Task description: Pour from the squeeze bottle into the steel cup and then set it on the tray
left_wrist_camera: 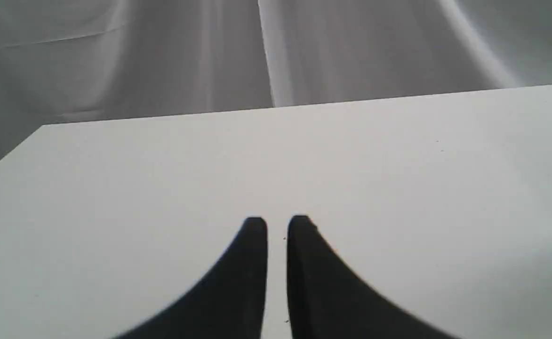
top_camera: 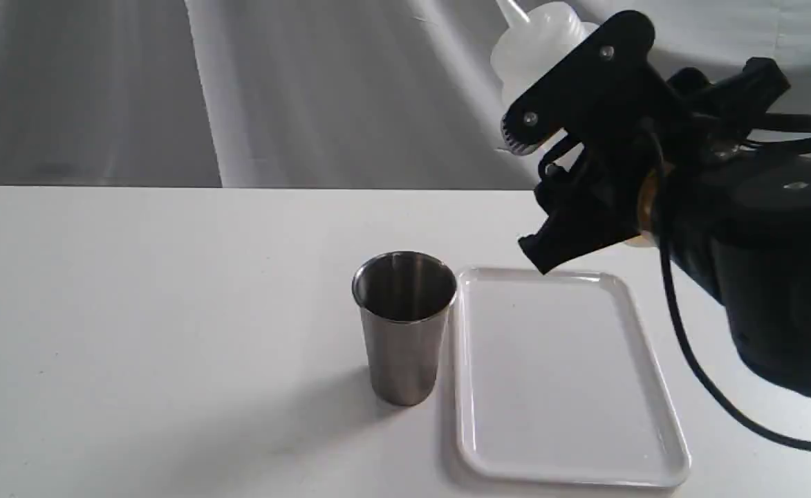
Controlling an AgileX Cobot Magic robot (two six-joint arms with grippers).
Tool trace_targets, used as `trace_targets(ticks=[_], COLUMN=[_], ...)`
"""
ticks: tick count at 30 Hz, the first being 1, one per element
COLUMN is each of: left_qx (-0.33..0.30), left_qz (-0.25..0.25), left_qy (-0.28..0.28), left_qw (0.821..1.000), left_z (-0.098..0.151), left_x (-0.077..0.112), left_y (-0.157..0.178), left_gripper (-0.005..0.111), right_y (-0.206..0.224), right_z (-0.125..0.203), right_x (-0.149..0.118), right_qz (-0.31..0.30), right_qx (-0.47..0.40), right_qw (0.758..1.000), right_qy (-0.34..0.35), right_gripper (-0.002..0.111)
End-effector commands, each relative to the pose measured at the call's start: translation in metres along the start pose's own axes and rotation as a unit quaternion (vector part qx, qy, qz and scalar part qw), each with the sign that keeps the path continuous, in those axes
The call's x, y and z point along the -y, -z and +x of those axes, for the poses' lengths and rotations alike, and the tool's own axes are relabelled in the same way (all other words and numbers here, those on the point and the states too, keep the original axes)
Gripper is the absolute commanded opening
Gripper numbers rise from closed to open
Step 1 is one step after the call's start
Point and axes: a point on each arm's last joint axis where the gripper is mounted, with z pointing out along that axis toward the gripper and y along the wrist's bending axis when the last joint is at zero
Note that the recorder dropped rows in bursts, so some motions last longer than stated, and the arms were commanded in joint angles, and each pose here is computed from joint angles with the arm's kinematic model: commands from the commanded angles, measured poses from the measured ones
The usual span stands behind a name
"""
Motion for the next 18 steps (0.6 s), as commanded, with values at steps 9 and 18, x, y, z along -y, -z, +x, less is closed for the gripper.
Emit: trace_targets(ticks=[9, 18], left_qx=[0.004, 0.004], left_qz=[0.001, 0.001], left_qy=[0.000, 0.000], left_qw=[1.000, 1.000], left_z=[0.001, 0.001], left_x=[0.000, 0.000], left_y=[0.000, 0.000], left_gripper=[0.008, 0.008], right_y=[-0.032, -0.050], right_z=[0.021, 0.038], right_x=[-0.025, -0.041], right_qz=[0.052, 0.081], right_qx=[-0.049, -0.096], right_qw=[0.994, 0.979], right_qy=[0.087, 0.160], right_gripper=[0.000, 0.000])
